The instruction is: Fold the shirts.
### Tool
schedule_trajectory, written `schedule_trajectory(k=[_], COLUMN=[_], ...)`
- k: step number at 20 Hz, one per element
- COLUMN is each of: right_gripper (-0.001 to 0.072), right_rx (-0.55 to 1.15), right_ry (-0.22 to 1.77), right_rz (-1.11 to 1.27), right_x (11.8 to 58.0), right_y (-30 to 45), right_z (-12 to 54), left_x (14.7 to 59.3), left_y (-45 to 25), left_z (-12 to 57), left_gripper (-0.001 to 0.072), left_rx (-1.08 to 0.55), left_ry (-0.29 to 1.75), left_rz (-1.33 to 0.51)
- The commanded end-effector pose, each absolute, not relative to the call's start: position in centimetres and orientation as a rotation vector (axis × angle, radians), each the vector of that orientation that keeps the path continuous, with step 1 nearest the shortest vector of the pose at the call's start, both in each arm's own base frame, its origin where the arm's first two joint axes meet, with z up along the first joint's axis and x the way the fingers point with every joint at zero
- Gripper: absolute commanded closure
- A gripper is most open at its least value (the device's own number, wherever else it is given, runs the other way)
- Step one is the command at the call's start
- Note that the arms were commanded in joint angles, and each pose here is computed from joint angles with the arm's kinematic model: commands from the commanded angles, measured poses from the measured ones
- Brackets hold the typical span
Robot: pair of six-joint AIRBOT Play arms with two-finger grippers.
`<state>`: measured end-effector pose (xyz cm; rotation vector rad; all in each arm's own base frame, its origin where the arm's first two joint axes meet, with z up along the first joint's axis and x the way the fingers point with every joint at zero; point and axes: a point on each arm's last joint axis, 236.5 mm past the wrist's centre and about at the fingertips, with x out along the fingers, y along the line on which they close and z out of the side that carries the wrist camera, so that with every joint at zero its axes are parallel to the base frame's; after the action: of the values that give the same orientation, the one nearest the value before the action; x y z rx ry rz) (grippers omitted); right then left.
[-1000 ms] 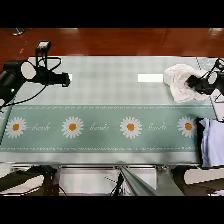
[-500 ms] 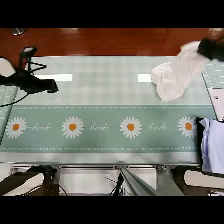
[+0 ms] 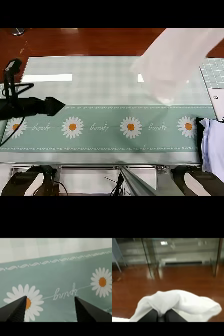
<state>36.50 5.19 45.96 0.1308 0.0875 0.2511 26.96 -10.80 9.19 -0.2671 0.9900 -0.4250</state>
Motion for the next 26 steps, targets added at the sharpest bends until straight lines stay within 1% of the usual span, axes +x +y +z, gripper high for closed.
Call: schedule_trajectory(k=[1, 3, 5, 9, 13, 17, 18, 20, 21, 22, 23, 24, 26], right_gripper=[0.0686, 0.0687, 0.0687, 0.0687, 0.0686, 0.0686, 0.0686, 0.0685, 0.0613, 0.0235, 0.0091, 0.0091, 0.0091], right_rx=[0.081, 0.062, 0.041, 0.074, 0.151, 0.334, 0.375, 0.401, 0.421, 0.428, 0.404, 0.402, 0.394], right_ry=[0.003, 0.062, 0.162, 0.404, 0.711, 1.021, 1.08, 1.182, 1.223, 1.249, 1.249, 1.242, 1.182], right_rz=[0.352, 0.442, 0.548, 0.741, 0.808, 0.744, 0.733, 0.707, 0.694, 0.685, 0.695, 0.688, 0.614], right_x=[30.8, 29.2, 27.9, 26.4, 25.9, 24.4, 24.0, 23.4, 23.3, 23.7, 24.6, 25.8, 29.5], right_y=[8.4, 11.0, 13.9, 20.3, 26.0, 30.3, 31.5, 33.2, 33.8, 33.7, 32.9, 31.4, 25.5], right_z=[49.2, 47.9, 45.5, 38.1, 25.3, 10.3, 7.4, 3.1, 1.9, 1.4, 1.8, 2.9, 6.7], left_x=[25.0, 24.8, 24.8, 25.0, 24.7, 24.7, 24.7, 24.3, 23.9, 23.5, 23.0, 22.8, 22.8], left_y=[-11.2, -11.2, -11.2, -11.2, -11.2, -11.2, -11.3, -11.3, -11.4, -11.5, -11.5, -11.3, -10.6], left_z=[8.0, 7.3, 7.0, 6.9, 6.3, 6.1, 6.0, 5.5, 5.1, 4.6, 4.1, 3.5, 2.6], left_gripper=[0.0004, 0.0003, 0.0003, 0.0004, 0.0003, 0.0003, 0.0004, 0.0003, 0.0004, 0.0004, 0.0003, 0.0003, 0.0004], left_rx=[-0.316, -0.332, -0.337, -0.343, -0.349, -0.351, -0.351, -0.349, -0.349, -0.35, -0.348, -0.335, -0.311], left_ry=[0.975, 0.996, 0.995, 0.988, 1.005, 1.01, 1.012, 1.032, 1.057, 1.093, 1.128, 1.158, 1.189], left_rz=[-0.417, -0.412, -0.407, -0.403, -0.403, -0.403, -0.402, -0.407, -0.412, -0.419, -0.422, -0.415, -0.393])
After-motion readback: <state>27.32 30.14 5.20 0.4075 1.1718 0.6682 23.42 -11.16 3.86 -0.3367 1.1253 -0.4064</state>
